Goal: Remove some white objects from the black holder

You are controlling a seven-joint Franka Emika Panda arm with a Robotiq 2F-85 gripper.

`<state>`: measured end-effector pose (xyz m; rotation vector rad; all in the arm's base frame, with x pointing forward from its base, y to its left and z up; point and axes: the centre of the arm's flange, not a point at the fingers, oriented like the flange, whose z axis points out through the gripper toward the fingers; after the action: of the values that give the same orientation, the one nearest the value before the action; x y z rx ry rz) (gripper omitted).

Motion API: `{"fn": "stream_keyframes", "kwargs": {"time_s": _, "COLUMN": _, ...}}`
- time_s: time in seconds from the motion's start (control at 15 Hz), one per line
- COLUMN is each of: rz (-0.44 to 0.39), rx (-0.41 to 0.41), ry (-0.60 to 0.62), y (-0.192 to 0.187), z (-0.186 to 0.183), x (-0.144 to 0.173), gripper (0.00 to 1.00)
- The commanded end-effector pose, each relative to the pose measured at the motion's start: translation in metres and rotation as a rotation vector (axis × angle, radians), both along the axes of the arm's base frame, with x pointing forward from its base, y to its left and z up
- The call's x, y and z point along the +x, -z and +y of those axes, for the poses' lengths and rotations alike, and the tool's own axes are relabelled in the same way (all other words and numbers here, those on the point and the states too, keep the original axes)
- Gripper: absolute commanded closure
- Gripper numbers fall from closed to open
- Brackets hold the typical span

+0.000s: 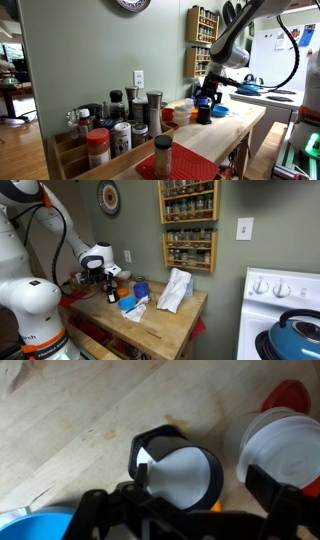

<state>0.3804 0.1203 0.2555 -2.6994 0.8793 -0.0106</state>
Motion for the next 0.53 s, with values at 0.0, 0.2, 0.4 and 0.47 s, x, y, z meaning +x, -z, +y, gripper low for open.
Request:
{"fn": "stream_keyframes", "kwargs": {"time_s": 0.0, "rz": -0.019, "rx": -0.001, "ry": 0.001, "y": -0.0023, "z": -0.0044, "x": -0.0116, "gripper": 0.00}}
{"fn": "stream_keyframes", "kwargs": {"time_s": 0.2, "rz": -0.020, "rx": 0.000, "ry": 0.000, "y": -0.0031, "z": -0.0039, "x": -0.0116, "gripper": 0.00}}
{"fn": "stream_keyframes", "kwargs": {"time_s": 0.4, "rz": -0.024, "rx": 0.001, "ry": 0.000, "y": -0.0059, "z": -0.0041, "x": -0.0118, "gripper": 0.00}}
{"fn": "stream_keyframes", "kwargs": {"time_s": 0.47, "rz": -0.026, "rx": 0.001, "ry": -0.001, "y": -0.0075, "z": -0.0043, "x": -0.0119, "gripper": 0.00}}
